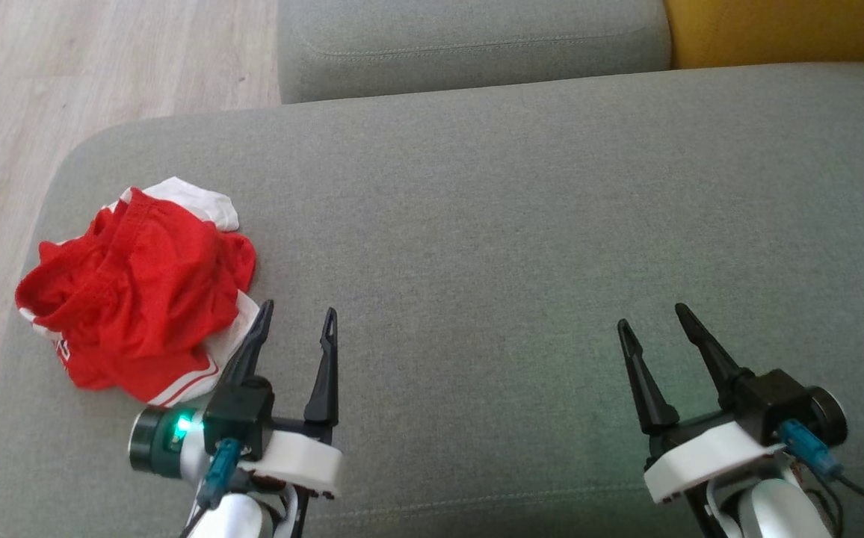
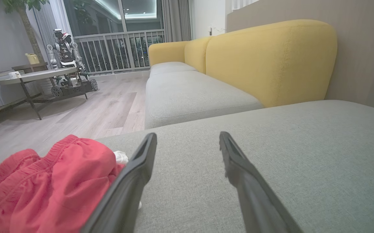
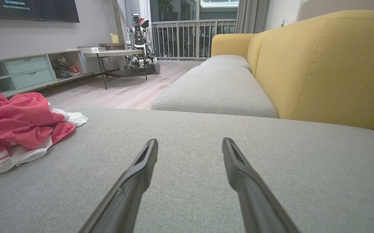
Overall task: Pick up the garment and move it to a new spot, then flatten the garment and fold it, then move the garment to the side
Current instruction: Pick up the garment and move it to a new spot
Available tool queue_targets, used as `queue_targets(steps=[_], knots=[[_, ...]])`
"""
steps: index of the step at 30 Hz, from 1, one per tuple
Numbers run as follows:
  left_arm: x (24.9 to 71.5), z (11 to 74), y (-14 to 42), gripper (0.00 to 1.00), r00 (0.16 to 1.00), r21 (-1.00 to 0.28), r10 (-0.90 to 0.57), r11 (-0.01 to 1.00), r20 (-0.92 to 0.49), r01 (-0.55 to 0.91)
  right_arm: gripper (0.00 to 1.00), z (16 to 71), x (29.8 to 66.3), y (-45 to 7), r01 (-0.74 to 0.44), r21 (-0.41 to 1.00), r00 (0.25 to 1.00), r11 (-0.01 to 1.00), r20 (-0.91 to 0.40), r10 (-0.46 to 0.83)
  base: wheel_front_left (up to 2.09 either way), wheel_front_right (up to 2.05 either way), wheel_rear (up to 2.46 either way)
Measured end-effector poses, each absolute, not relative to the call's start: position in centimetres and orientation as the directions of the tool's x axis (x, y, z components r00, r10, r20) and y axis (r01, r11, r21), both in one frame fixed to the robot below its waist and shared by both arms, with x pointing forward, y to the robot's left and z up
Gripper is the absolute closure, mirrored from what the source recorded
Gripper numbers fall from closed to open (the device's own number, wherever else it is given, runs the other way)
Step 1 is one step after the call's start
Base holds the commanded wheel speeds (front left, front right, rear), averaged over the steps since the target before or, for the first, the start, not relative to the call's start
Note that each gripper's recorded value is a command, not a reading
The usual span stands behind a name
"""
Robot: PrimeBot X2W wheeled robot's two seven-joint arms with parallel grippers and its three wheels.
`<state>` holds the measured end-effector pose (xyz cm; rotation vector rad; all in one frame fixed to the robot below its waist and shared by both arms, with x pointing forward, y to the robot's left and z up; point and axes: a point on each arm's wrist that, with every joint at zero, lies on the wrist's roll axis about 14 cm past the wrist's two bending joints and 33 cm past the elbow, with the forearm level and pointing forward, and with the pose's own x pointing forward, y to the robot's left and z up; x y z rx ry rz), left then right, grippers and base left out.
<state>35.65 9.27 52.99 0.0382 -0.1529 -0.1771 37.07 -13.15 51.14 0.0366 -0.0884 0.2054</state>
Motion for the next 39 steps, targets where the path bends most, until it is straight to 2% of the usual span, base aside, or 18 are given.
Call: queue_targets(steps=[9, 18, 29, 39], knots=[[35.5, 52.6, 10.8, 0.00, 0.983, 0.025, -0.121, 0.993, 0.136, 0.119, 0.00, 51.6, 37.6, -12.8, -0.217, 0.032, 0.971, 0.976, 0.107, 0.212, 0.00, 0.00, 0.00], [34.6, 53.0, 14.7, 0.00, 0.990, -0.028, 0.014, 1.000, 0.144, -0.010, 0.00, 52.6, 38.5, -8.8, -0.329, 0.031, 0.937, 0.944, 0.138, 0.322, 0.00, 0.00, 0.00], [31.7, 52.7, 20.7, 0.00, 0.968, -0.029, 0.215, 0.977, 0.131, -0.213, 0.00, 51.8, 39.8, -2.7, -0.485, 0.045, 0.871, 0.873, 0.119, 0.477, 0.00, 0.00, 0.00], [31.6, 52.4, 23.5, 0.00, 0.944, -0.042, 0.311, 0.950, 0.106, -0.308, 0.00, 49.7, 41.1, -0.1, -0.543, 0.054, 0.839, 0.838, 0.077, 0.539, 0.00, 0.00, 0.00]])
